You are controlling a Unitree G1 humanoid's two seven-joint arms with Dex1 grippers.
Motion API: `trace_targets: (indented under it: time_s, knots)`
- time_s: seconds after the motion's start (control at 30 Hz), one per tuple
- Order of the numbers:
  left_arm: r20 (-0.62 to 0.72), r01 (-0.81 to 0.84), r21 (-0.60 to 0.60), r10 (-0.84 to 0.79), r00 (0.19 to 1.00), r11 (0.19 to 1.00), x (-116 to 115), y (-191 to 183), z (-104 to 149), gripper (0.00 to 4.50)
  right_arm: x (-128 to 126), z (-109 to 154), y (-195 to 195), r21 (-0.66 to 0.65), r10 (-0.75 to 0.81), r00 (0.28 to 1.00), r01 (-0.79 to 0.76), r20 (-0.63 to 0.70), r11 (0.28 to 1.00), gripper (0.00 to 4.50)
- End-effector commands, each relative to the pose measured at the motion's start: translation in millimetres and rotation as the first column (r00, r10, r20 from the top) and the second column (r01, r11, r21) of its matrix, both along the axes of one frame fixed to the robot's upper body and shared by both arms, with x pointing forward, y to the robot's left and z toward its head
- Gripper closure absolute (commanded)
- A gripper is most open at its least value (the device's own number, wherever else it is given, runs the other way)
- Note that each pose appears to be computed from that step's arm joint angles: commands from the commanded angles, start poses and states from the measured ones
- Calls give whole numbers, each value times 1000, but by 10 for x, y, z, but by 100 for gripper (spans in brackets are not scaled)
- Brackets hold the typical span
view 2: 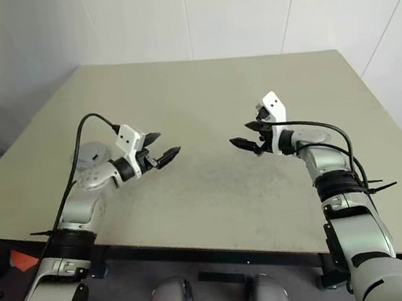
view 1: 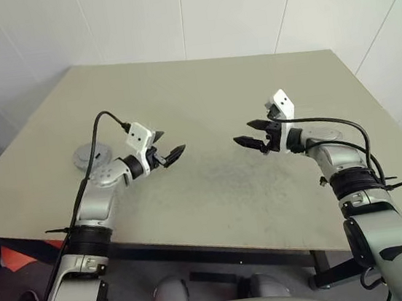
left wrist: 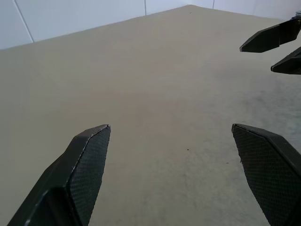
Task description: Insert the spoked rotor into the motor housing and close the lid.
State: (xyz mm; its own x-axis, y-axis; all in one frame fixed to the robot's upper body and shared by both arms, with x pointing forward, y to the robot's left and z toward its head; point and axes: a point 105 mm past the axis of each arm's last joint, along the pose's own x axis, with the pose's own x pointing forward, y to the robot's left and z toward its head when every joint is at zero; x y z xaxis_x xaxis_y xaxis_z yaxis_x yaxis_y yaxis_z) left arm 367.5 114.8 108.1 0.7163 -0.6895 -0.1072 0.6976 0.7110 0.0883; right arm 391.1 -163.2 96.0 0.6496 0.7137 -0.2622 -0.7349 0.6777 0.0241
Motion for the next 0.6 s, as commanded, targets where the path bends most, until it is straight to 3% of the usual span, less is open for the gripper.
trace_targets:
  time_s: [0.03,0.6]
  knots:
    - [63,1,-5,-1,998,1000,46,-9,163,14,103,239,20,14,-13,996,12,89,1000,13]
    - [77,-21,-28,23,997,999,103,10,223,14,195,259,-1,-14,-47,993,49,110,999,13]
